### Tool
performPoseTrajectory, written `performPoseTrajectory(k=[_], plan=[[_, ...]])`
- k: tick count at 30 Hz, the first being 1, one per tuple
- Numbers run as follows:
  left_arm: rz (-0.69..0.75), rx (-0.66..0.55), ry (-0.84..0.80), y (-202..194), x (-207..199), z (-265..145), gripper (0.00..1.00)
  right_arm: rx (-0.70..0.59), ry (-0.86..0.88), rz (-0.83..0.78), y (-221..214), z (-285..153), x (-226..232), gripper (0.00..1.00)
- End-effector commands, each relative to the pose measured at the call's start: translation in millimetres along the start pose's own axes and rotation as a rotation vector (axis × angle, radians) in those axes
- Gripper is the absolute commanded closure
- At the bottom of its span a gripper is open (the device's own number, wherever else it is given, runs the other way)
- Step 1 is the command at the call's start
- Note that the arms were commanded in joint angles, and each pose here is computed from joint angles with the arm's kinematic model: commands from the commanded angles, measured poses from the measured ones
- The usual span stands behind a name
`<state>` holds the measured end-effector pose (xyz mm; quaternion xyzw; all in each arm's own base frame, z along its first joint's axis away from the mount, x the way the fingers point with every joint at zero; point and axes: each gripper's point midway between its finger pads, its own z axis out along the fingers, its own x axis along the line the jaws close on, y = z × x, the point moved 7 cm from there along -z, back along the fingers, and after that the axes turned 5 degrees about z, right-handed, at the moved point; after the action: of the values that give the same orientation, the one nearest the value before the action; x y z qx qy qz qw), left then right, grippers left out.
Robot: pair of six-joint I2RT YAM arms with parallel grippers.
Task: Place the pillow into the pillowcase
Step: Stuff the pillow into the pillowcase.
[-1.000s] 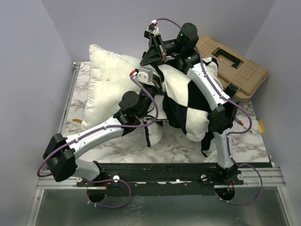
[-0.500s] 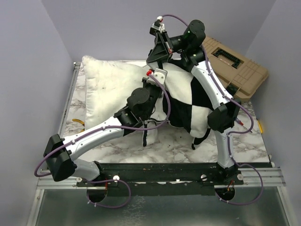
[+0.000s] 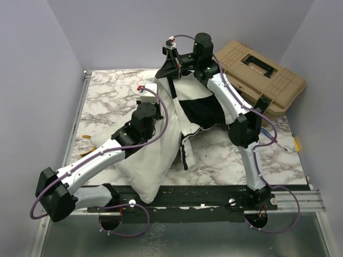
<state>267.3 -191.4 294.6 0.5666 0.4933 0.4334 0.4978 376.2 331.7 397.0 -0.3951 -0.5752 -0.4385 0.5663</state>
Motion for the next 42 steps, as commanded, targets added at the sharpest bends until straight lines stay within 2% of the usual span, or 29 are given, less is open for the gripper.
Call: performPoseTrajectory(k=[1,3,5,7,10,14,16,19,22,23,25,27,28,30,32,35,38,42], plan=[[-0.095,-0.051,-0.237,15.8,-29.0,-5.7,1.00,-0.029,0.000,-0.006,1.6,23.1,-3.4,1.00],[-0.110,-0.079,-0.321,14.6,-40.1,-4.3,1.00,-0.002,-0.012,0.016,-2.4,36.4,-13.0,1.00],[-0.133,-0.109,-0.336,11.7,-44.3,-1.7,1.00,0.033,-0.016,0.028,-7.4,48.2,-19.8,1.00],[-0.155,-0.144,-0.296,6.1,-42.1,3.4,1.00,0.066,-0.017,0.033,-13.0,56.5,-21.8,1.00],[-0.164,-0.158,-0.153,-10.7,-32.9,20.7,1.00,0.101,-0.019,0.031,-22.3,62.0,-19.8,1.00],[-0.148,-0.105,-0.014,-40.3,-19.3,61.0,1.00,0.115,-0.037,0.033,-38.8,57.6,-15.4,1.00],[-0.187,-0.081,0.047,-49.4,-6.9,82.3,1.00,0.117,-0.053,0.034,-49.1,53.8,-15.8,1.00],[-0.211,-0.054,0.100,-50.9,10.9,110.6,1.00,0.094,-0.107,0.047,-60.6,48.4,-28.3,1.00],[-0.124,0.026,0.107,-43.1,16.7,125.4,1.00,0.039,-0.193,0.090,-61.3,36.8,-55.4,1.00],[-0.090,0.063,0.091,-40.9,17.3,124.4,0.94,0.009,-0.223,0.092,-57.4,30.6,-63.9,1.00],[-0.054,0.136,0.031,-35.1,16.9,113.6,0.72,-0.041,-0.267,0.085,-46.7,17.4,-76.0,1.00],[-0.068,0.240,-0.048,-32.9,15.0,90.3,0.40,-0.079,-0.277,0.076,-33.7,4.5,-80.2,1.00],[-0.093,0.288,-0.090,-31.8,13.3,76.1,0.31,-0.098,-0.277,0.072,-26.7,-1.0,-81.1,1.00],[-0.167,0.362,-0.142,-27.7,13.7,46.6,0.20,-0.123,-0.267,0.064,-14.6,-9.7,-81.4,1.00],[-0.250,0.419,-0.161,-23.5,16.4,18.1,0.02,-0.135,-0.252,0.064,-6.1,-15.3,-82.1,1.00],[-0.335,0.428,-0.229,-13.1,18.6,-17.1,0.01,-0.136,-0.234,0.068,-1.0,-17.1,-84.6,1.00],[-0.381,0.429,-0.290,-11.2,14.9,-34.6,0.01,-0.136,-0.233,0.078,-1.9,-17.3,-89.1,1.00],[-0.363,0.566,-0.378,-40.0,-10.1,-35.9,0.01,-0.137,-0.238,0.092,-3.9,-18.0,-95.0,1.00]])
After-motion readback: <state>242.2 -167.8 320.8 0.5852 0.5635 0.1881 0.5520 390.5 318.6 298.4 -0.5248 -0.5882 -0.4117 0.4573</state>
